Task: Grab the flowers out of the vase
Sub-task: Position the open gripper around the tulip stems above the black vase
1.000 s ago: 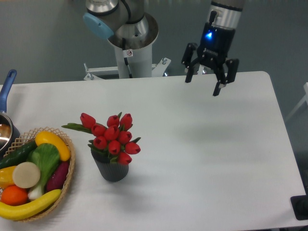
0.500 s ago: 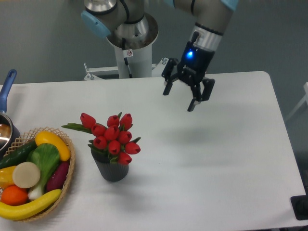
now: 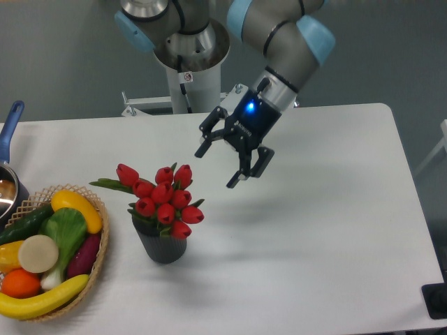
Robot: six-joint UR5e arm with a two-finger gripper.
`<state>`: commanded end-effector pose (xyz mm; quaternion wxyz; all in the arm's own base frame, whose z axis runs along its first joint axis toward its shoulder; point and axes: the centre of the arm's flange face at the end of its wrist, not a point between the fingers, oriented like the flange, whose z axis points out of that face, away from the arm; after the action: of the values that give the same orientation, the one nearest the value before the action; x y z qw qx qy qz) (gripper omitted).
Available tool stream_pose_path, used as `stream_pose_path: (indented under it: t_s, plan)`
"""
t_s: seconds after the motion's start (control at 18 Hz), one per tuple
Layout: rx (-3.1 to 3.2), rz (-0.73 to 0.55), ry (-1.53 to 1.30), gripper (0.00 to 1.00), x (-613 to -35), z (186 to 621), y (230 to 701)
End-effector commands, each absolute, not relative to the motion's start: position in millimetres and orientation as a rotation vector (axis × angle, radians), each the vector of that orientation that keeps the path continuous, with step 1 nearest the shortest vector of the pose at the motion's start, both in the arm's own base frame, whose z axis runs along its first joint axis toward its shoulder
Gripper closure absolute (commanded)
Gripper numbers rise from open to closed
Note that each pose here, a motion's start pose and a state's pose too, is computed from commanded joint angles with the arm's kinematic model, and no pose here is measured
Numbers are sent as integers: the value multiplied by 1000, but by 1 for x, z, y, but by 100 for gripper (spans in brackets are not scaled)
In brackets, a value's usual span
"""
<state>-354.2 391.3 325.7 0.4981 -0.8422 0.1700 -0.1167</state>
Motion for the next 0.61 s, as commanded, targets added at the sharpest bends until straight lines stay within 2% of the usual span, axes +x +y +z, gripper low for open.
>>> stream_pose_path:
  t_s: [0.17,0.61]
  plan:
    - [-1940,-366,315,0,-355,325,403]
    - [-1924,-353,429,0,-340,302,436]
